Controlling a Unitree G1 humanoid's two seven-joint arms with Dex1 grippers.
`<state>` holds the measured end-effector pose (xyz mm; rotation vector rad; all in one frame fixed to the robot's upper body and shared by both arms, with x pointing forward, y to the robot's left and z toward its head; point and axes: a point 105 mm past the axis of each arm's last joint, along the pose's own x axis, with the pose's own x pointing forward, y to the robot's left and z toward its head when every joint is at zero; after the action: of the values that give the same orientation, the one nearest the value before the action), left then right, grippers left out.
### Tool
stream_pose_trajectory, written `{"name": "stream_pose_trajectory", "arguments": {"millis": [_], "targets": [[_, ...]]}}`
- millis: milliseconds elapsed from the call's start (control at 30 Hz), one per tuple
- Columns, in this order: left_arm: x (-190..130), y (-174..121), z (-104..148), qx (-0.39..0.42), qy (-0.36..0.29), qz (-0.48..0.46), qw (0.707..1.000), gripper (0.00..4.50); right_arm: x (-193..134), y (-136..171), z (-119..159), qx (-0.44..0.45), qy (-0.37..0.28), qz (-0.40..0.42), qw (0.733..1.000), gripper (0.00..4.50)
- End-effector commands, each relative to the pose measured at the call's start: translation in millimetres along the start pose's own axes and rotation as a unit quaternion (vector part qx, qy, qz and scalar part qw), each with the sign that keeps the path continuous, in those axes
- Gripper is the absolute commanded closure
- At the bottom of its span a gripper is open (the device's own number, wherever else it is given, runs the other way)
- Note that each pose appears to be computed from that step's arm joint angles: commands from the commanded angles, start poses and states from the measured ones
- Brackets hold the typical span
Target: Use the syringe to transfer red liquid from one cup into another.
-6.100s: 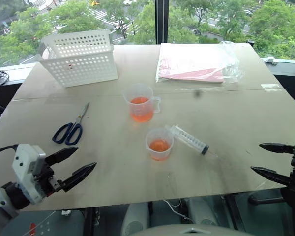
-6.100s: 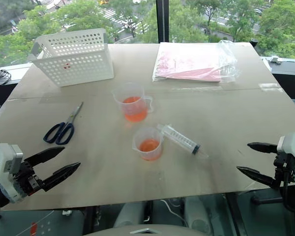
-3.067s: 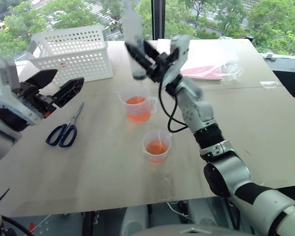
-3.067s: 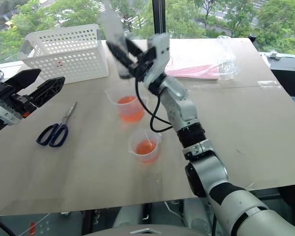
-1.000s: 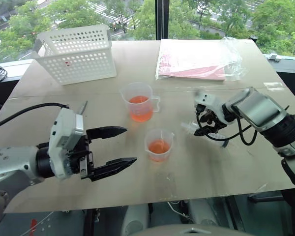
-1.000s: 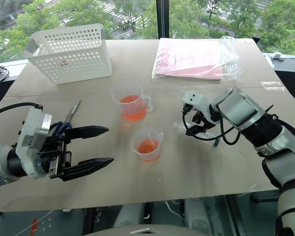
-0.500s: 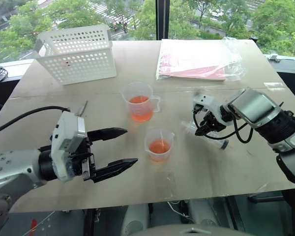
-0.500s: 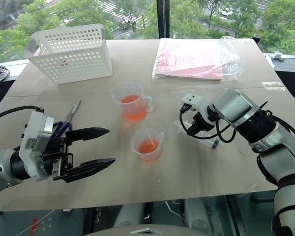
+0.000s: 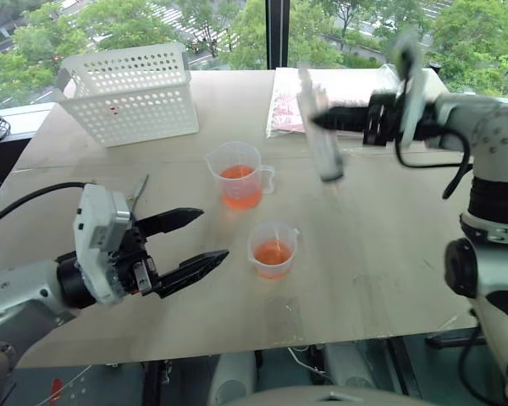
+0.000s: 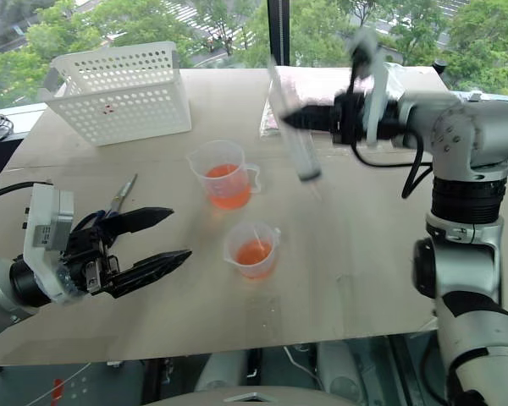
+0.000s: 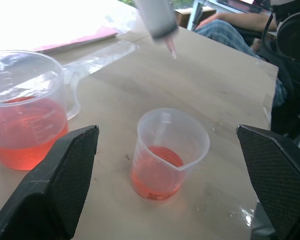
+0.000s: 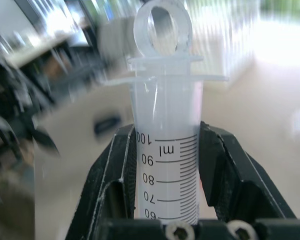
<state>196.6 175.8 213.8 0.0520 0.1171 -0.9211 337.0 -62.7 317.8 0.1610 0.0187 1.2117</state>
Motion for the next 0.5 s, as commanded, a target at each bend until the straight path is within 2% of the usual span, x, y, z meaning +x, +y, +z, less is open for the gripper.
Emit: {"name": "stream_pose_trajectory", "arguments": {"millis": [33, 100, 200, 333, 500], "targets": [[-9, 22, 20, 0.015, -0.049, 0.063, 0.997, 0.00, 37, 17, 16, -0.057, -0.126, 0.016, 0.990, 3.15], [-15, 37, 30, 0.018, -0.073, 0.101, 0.992, 0.00, 64, 21, 15, -0.061, -0.196, 0.012, 0.979, 3.15], [-23, 53, 40, 0.027, -0.092, 0.143, 0.985, 0.00, 92, 21, 11, -0.052, -0.247, -0.006, 0.968, 3.15], [-33, 66, 50, 0.045, -0.104, 0.183, 0.976, 0.00, 115, 22, -11, -0.093, -0.247, -0.015, 0.964, 3.15], [-41, 74, 59, 0.057, -0.110, 0.211, 0.970, 0.00, 119, 18, -35, -0.132, -0.231, -0.024, 0.964, 3.16]]}}
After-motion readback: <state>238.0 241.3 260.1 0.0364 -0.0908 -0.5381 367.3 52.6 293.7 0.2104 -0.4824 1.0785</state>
